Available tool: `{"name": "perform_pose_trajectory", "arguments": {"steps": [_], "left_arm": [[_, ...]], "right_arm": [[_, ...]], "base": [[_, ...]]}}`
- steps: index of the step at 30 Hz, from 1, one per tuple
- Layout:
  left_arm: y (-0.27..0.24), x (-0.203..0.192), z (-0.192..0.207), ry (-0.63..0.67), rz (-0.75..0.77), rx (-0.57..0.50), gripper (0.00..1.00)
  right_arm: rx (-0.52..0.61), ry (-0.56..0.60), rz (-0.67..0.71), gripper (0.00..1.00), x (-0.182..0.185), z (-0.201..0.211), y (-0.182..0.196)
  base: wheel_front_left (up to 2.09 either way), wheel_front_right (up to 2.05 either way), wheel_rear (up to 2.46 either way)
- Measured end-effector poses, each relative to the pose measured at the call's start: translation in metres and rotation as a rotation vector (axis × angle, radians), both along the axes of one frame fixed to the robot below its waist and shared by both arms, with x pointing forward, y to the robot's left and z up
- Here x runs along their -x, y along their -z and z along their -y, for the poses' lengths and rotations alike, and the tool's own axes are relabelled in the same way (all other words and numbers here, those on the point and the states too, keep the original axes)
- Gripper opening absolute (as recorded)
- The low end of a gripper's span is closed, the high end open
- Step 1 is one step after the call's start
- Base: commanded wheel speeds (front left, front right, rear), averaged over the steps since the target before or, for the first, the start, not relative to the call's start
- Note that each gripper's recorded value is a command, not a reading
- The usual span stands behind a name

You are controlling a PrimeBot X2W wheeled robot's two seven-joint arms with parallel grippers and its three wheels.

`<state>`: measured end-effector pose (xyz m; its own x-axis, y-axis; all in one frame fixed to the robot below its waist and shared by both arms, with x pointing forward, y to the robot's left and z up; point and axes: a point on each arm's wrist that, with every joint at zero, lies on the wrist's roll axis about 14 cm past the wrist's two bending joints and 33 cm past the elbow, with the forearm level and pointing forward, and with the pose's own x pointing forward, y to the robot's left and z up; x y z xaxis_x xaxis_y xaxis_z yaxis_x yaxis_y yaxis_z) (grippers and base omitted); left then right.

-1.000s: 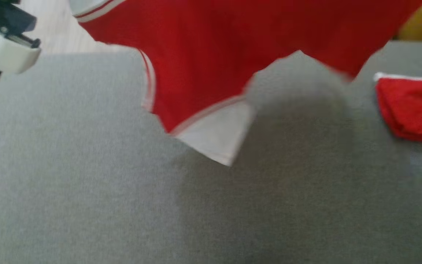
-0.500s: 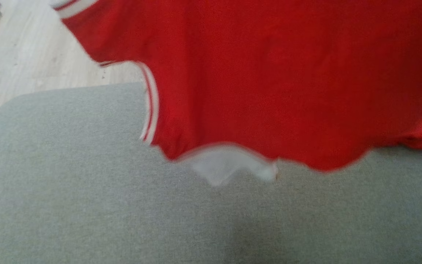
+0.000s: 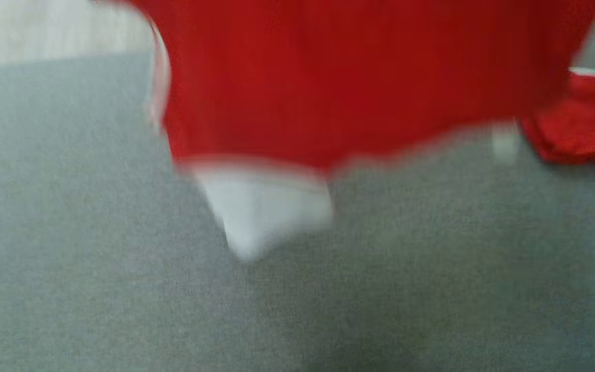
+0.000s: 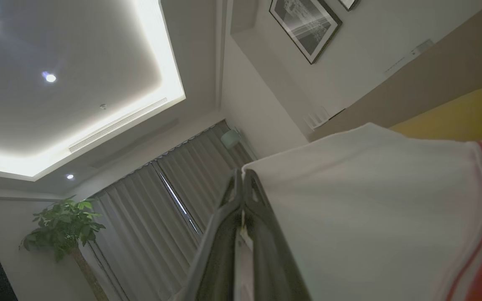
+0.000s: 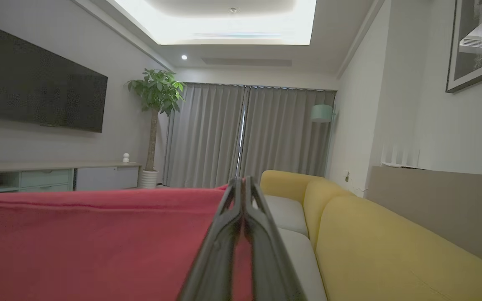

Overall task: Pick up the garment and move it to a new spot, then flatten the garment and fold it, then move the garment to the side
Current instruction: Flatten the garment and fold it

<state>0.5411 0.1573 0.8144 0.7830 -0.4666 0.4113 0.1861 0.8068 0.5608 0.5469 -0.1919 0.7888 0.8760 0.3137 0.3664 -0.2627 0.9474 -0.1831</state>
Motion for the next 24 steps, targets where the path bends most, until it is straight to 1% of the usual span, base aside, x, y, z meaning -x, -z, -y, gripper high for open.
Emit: {"name": "perform_pose_trajectory", "arguments": {"steps": [2, 5, 8, 11, 14, 16, 18, 20, 22, 24], "left_arm": [[-0.016, -0.016, 0.001, -0.018, 0.07, 0.014, 0.0], [-0.031, -0.034, 0.003, -0.036, 0.138, 0.044, 0.0], [-0.022, -0.046, 0.01, -0.019, 0.133, 0.049, 0.0], [0.001, -0.054, 0.015, 0.013, 0.092, 0.053, 0.0], [0.045, -0.064, 0.011, 0.02, 0.014, 0.061, 0.0], [0.088, -0.069, 0.009, 0.023, -0.067, 0.064, 0.0], [0.135, -0.067, 0.01, 0.036, -0.165, 0.077, 0.0], [0.18, -0.056, 0.009, 0.037, -0.257, 0.083, 0.0], [0.213, -0.039, 0.005, 0.032, -0.328, 0.088, 0.0], [0.231, -0.02, 0.003, 0.032, -0.368, 0.1, 0.0]], "right_arm": [[-0.014, 0.005, 0.026, 0.0, -0.018, -0.001, -0.001], [-0.043, 0.028, 0.072, 0.0, -0.041, 0.007, 0.0], [-0.044, 0.042, 0.069, 0.0, -0.059, 0.01, 0.014], [-0.005, 0.033, 0.019, 0.0, -0.075, 0.002, 0.043], [0.038, 0.027, -0.046, 0.0, -0.092, -0.004, 0.08], [0.071, 0.022, -0.109, 0.0, -0.102, -0.008, 0.114], [0.081, 0.012, -0.185, 0.0, -0.108, -0.012, 0.155], [0.084, -0.002, -0.28, 0.0, -0.105, -0.018, 0.2], [0.084, -0.016, -0.375, 0.0, -0.093, -0.023, 0.242], [0.066, -0.019, -0.447, 0.0, -0.076, -0.022, 0.269]], "base": [[0.0, 0.0, 0.0], [0.0, 0.0, 0.0], [0.0, 0.0, 0.0], [0.0, 0.0, 0.0], [0.0, 0.0, 0.0], [0.0, 0.0, 0.0], [0.0, 0.0, 0.0], [0.0, 0.0, 0.0], [0.0, 0.0, 0.0], [0.0, 0.0, 0.0]]}}
